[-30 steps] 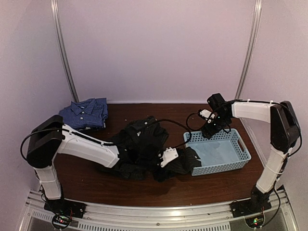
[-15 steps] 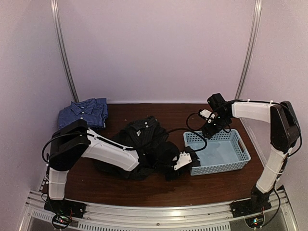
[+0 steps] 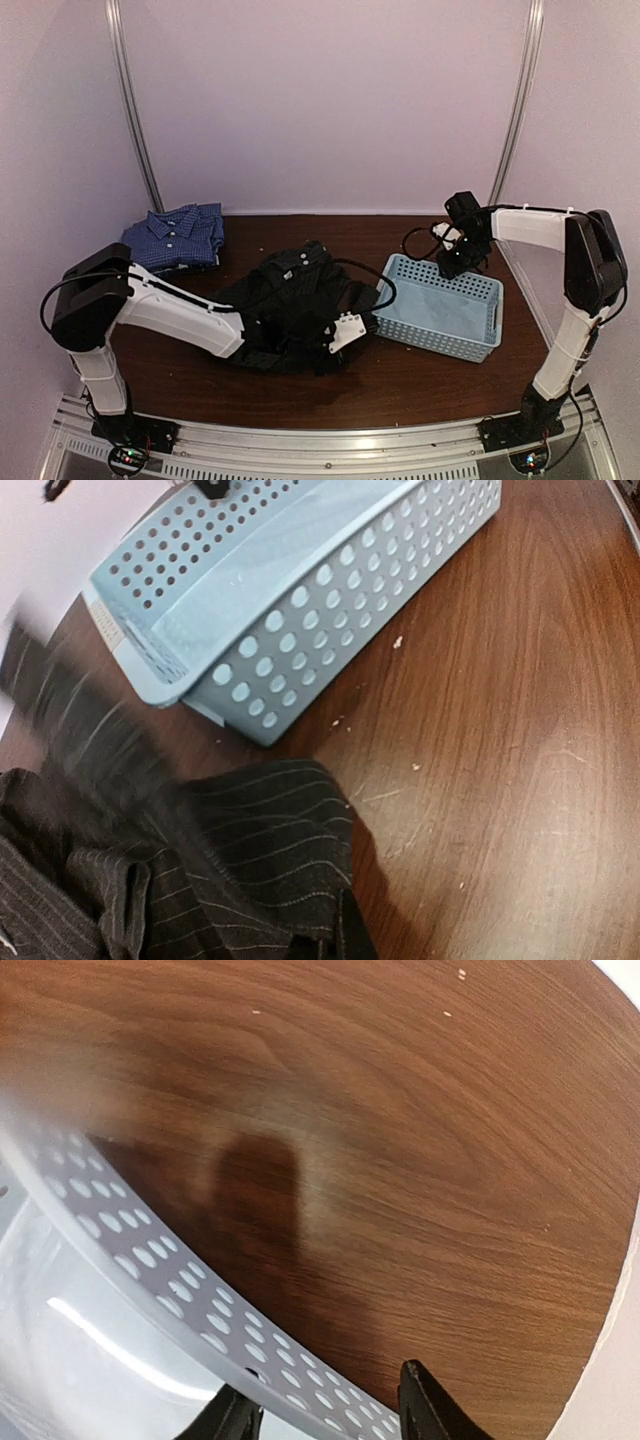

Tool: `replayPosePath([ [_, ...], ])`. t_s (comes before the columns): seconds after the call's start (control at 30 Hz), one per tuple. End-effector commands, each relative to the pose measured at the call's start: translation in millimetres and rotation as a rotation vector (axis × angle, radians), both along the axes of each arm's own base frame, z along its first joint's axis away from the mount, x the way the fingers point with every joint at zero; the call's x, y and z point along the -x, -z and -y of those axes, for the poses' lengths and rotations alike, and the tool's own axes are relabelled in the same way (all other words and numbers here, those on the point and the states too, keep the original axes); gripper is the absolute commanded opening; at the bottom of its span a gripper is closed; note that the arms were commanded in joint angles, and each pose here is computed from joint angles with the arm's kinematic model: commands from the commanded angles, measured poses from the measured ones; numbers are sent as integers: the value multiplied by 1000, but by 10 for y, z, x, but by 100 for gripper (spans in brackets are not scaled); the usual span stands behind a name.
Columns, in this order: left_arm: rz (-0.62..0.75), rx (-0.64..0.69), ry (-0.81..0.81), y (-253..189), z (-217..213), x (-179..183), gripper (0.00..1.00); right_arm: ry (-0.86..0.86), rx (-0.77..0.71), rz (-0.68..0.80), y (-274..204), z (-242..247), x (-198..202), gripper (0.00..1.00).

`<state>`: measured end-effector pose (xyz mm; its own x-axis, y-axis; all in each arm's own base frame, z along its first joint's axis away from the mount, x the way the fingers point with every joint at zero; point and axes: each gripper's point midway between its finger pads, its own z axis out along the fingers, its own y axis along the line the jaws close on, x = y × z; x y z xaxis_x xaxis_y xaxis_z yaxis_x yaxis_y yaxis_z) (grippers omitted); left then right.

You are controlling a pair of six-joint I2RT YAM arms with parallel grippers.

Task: Fold and stack the long sleeve shirts
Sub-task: Move the crumpled shirt to the bin, then move the bin to the corner of the board.

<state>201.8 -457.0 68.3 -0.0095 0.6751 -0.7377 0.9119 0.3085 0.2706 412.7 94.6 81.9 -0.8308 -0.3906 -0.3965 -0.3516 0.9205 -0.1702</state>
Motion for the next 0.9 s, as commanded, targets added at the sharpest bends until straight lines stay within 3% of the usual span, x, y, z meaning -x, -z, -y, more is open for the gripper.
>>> replayPosePath([
  [0.0,-3,113,-88,-302,-203,-119,0,176,28,-18,92,422,-4,45],
  [0.23,-21,133,-110,-366,-345,-161,0,459,33,-29,212,1145,49,36],
  [0.43,-52,132,-85,-317,-250,-133,0,670,127,18,151,1815,89,35],
  [0.87,-65,113,-85,-218,-237,-134,0,814,448,147,-342,2441,-108,38],
])
